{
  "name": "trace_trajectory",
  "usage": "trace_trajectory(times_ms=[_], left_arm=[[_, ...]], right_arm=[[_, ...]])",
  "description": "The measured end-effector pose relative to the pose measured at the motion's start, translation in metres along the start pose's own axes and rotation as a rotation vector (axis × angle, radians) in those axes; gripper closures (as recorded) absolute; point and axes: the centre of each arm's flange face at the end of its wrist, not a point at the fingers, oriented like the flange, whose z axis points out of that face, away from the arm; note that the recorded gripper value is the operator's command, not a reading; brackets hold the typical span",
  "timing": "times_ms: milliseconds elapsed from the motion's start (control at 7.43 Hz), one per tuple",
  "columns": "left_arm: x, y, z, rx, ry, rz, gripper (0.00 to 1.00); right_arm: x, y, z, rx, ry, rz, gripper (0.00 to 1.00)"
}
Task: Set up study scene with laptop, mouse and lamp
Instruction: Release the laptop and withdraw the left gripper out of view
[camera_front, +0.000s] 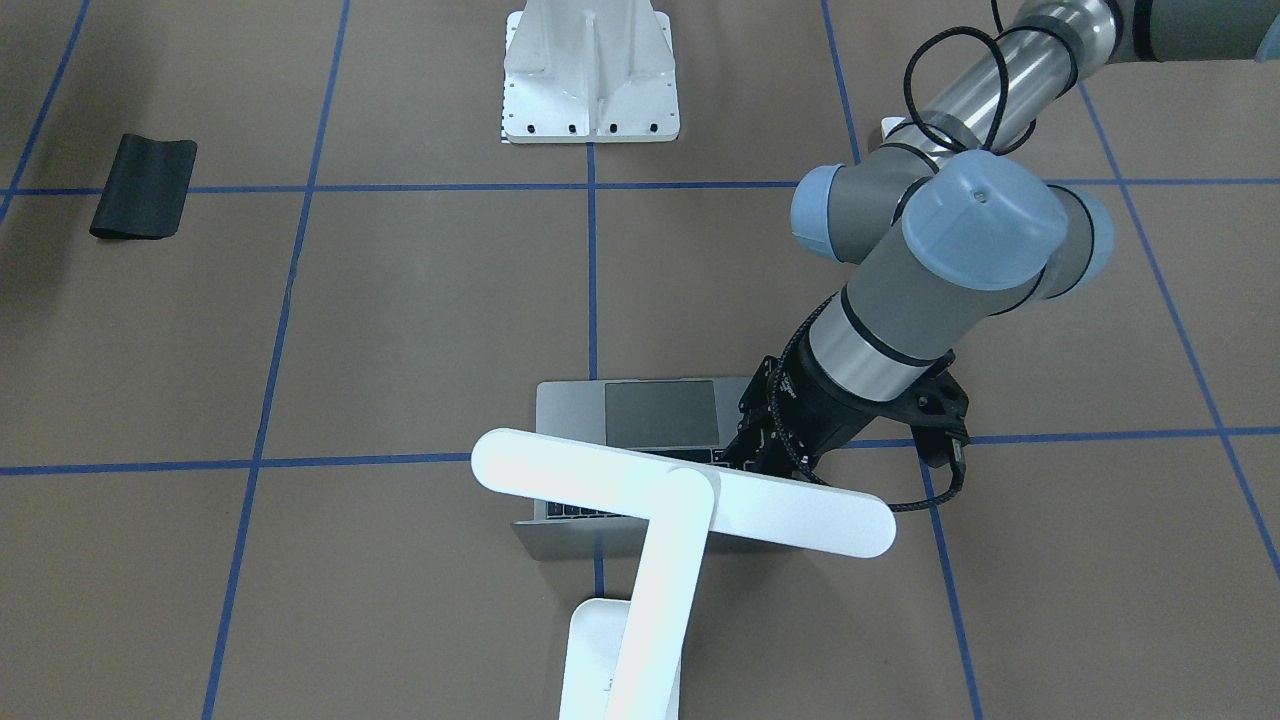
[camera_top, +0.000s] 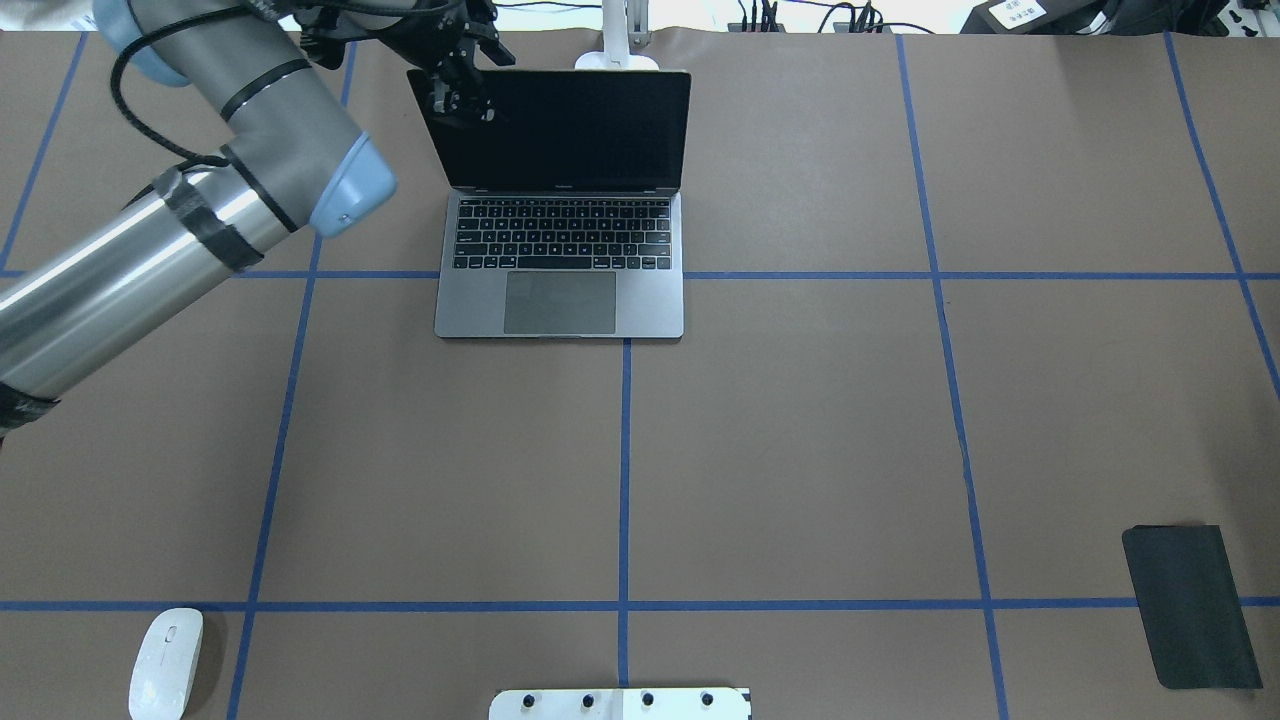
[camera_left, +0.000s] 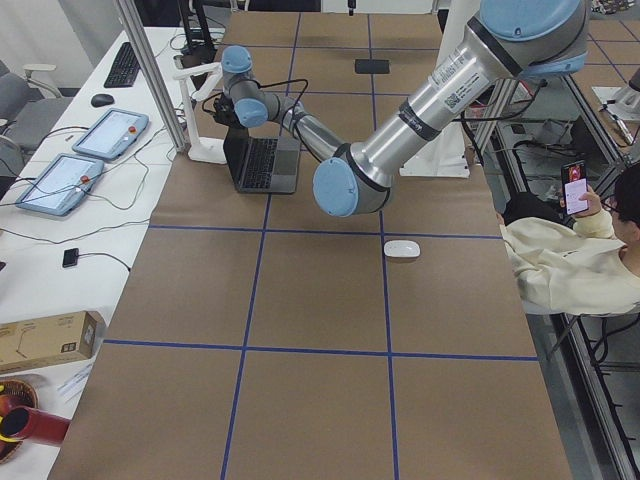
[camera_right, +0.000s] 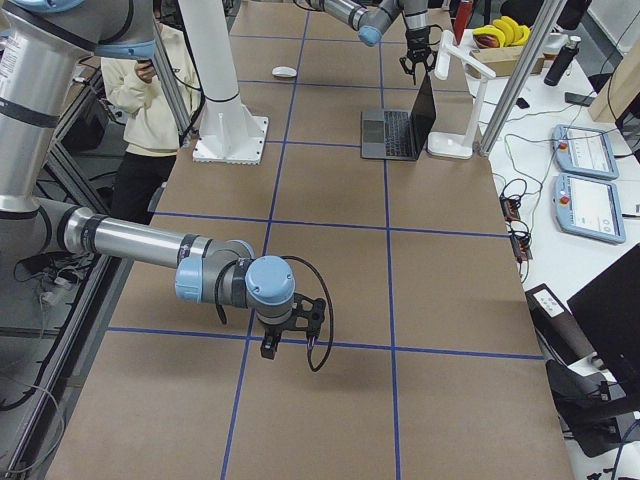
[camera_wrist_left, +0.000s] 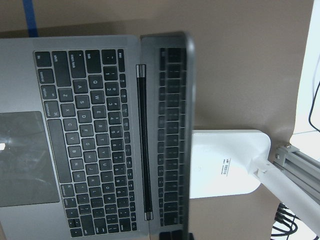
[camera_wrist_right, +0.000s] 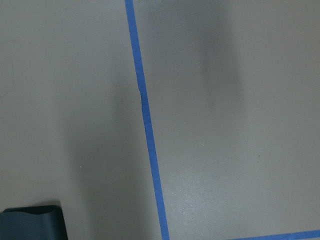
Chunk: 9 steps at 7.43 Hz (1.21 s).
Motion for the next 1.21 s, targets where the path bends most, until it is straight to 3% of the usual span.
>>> trace_trajectory(times_ms=[404, 673, 942, 1212], left_arm=[[-0.026, -0.098, -0.069, -0.066, -0.061, 0.192, 0.00], [-0.030, -0.150, -0.124, -0.084, -0.036, 0.359, 0.00], [-0.052, -0.210, -0.147, -0.059, -0.030, 0.580, 0.00], [-0.077, -0.277, -0.158, -0.001, -0.053, 0.806, 0.00]], right_arm=[[0.002, -0.002, 0.003, -0.006, -0.005, 0.009, 0.00], [0.002, -0.004, 0.003, -0.004, -0.009, 0.007, 0.00], [-0.003, -0.007, 0.003, -0.008, -0.048, 0.041, 0.00], [-0.009, -0.010, 0.004, -0.029, -0.124, 0.147, 0.00]])
